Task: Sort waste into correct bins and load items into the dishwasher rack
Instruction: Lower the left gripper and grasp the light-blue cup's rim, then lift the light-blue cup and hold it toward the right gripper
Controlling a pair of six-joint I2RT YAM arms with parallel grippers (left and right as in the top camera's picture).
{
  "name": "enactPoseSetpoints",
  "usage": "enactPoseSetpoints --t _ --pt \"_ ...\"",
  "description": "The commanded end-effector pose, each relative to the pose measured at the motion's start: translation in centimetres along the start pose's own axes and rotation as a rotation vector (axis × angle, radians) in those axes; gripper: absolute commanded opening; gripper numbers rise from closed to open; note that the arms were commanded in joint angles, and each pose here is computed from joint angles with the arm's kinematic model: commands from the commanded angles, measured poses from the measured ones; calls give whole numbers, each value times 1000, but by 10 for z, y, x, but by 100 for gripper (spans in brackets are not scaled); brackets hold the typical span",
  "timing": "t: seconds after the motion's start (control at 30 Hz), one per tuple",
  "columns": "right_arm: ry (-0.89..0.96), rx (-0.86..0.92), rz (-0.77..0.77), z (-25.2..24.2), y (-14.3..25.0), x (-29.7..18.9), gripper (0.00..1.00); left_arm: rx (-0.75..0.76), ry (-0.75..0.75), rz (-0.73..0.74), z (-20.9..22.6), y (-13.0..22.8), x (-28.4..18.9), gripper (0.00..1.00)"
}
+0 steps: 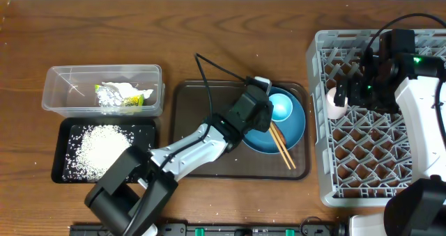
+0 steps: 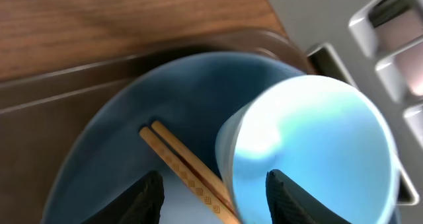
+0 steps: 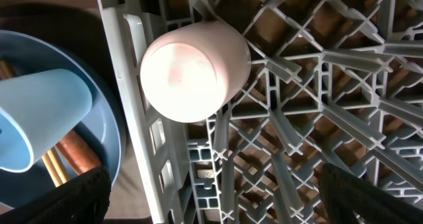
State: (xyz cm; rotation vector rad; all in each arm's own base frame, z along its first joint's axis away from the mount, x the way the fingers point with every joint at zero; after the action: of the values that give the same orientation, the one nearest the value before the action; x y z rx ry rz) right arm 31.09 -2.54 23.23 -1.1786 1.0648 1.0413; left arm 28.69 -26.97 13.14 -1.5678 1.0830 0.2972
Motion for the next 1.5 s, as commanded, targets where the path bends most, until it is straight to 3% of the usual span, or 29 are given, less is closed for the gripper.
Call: enactPoseSetpoints --t 0.0,0.23,0.37,0.43,1.17,1.47 --pt "3 3 -15 -1 -4 -4 99 -11 -11 12 2 5 3 53" --pt "3 3 -15 -1 -4 -4 99 -11 -6 2 1 4 3 33" --pt "3 3 -15 -1 -4 -4 99 -11 2 -12 0 1 3 15" --pt "3 3 -15 -1 -4 -4 99 -11 3 -14 0 1 3 12" --pt "3 3 -15 -1 -4 -4 99 -27 29 -88 0 -32 -66 6" --pt "3 3 -15 -1 -4 -4 99 -124 498 25 38 -60 -99 6"
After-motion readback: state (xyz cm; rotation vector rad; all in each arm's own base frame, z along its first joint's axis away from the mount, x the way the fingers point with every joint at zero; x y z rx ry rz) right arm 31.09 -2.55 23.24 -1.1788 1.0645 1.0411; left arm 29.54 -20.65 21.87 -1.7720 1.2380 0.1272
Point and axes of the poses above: each gripper's point midway between its finger pads, its own x axis out along the fingers, its own z axis along the line the jaws close on, y = z × x, the point moved 9 cm from there along -x, back along the fingers, and after that the axes turned 3 degrees about -x, right-handed, at the moved point
